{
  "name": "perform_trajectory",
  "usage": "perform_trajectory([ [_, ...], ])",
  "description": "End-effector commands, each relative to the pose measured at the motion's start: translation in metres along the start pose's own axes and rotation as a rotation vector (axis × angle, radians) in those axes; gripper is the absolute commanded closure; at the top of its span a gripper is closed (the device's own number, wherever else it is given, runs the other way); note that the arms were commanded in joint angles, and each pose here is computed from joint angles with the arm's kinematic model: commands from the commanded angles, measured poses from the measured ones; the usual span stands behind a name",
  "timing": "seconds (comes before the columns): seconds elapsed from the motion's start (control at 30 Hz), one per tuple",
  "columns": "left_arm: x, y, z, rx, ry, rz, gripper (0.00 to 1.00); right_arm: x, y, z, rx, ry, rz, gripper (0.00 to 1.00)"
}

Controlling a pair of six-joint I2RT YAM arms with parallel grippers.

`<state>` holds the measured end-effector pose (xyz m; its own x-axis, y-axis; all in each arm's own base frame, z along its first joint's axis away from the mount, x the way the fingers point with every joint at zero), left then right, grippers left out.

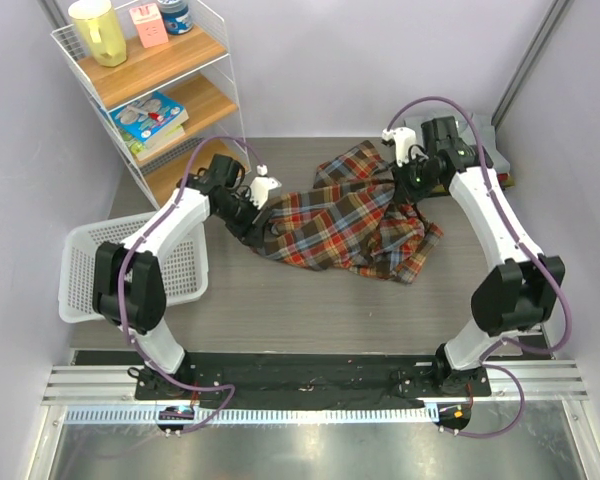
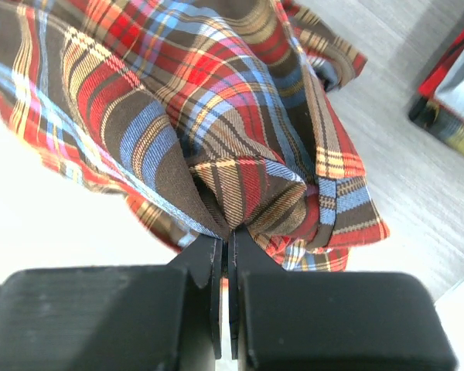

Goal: Fold and stack the long sleeve shirts
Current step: Flatten the shirt out

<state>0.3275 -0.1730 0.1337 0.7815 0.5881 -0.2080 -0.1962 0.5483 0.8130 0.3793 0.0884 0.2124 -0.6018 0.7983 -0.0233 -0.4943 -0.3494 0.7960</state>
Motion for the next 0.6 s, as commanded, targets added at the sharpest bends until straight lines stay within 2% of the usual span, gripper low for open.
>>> perform_trajectory([
  [0.0,0.003,-0.023,-0.007,0.003,-0.066,-0.017,0.41,0.014,0.020,-0.009,-0.017,0.023,0.013,0.99],
  [0.23,0.003,-0.067,-0.014,0.053,-0.185,-0.038,0.36,0.019,0.010,-0.023,0.024,-0.005,0.036,0.99],
  [0.4,0.009,-0.093,-0.023,0.106,-0.243,0.014,0.39,0.016,0.005,-0.023,0.034,-0.009,0.035,0.99],
  [0.43,0.006,-0.094,-0.029,0.128,-0.255,0.017,0.42,0.017,0.005,-0.023,0.035,-0.008,0.035,0.98],
  [0.5,0.000,-0.086,-0.035,0.147,-0.268,0.002,0.78,0.017,0.004,-0.025,0.041,-0.006,0.036,0.97],
  [0.53,-0.007,-0.081,-0.035,0.147,-0.267,-0.021,0.91,0.017,0.004,-0.027,0.044,-0.004,0.037,0.96],
  [0.57,-0.011,-0.073,-0.035,0.146,-0.265,-0.032,1.00,0.018,0.003,-0.029,0.050,-0.001,0.038,0.93],
])
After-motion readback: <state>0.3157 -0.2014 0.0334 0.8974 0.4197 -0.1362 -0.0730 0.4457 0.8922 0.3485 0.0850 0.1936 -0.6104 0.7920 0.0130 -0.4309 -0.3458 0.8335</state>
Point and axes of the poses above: each gripper's point midway between its finger pads, its own y axis back along the fingers, its own x axis along the line the jaws close on, z = x × y, the point moved 1 cm from there along y, back along the fingers, and after that the axes turned 2 degrees about y, right-handed, at the moved point
